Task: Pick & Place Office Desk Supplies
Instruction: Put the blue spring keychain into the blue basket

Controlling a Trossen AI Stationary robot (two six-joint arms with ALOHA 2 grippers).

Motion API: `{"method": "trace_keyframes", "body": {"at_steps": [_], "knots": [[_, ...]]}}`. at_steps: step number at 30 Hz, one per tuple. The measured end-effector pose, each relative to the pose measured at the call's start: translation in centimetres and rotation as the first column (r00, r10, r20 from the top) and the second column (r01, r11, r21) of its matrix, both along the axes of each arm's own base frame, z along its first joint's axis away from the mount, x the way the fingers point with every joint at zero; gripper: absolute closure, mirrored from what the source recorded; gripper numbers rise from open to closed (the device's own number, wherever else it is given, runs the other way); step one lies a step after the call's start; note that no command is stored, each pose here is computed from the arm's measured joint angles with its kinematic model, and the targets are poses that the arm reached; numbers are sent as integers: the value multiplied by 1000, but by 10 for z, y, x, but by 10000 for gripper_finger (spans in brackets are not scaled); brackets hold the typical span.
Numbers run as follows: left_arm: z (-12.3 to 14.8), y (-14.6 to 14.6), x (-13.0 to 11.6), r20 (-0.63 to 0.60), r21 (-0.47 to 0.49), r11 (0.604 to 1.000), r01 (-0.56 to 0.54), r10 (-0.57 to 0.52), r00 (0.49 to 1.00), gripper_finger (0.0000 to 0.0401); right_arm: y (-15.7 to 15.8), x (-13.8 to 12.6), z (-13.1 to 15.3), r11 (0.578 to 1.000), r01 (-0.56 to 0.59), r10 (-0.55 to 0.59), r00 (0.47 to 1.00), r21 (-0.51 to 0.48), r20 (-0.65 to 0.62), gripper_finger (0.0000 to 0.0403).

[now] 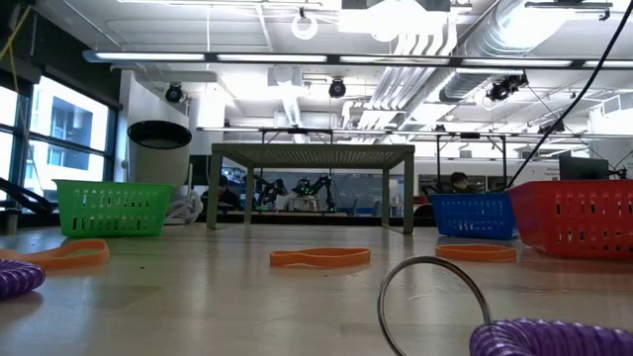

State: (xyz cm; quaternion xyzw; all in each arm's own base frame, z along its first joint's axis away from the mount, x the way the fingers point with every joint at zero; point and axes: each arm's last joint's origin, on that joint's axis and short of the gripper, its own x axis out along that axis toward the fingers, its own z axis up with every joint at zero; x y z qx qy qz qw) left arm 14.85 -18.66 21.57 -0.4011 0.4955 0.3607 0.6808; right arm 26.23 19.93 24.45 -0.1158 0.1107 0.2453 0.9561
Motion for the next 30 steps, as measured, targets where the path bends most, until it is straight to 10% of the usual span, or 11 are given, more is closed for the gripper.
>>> {"method": "trace_keyframes", "body": {"at_steps": [6, 30], "knots": [[-5, 9, 13, -67, -34, 994, -108, 106, 992, 147, 0, 0, -1, 1000, 0, 0, 1000, -8, -11, 276], [-6, 18, 28, -126, -100, 995, 7, -19, 992, 147, -1, -2, -7, 999, 26, -24, 996, 20, -91, 276]]}}
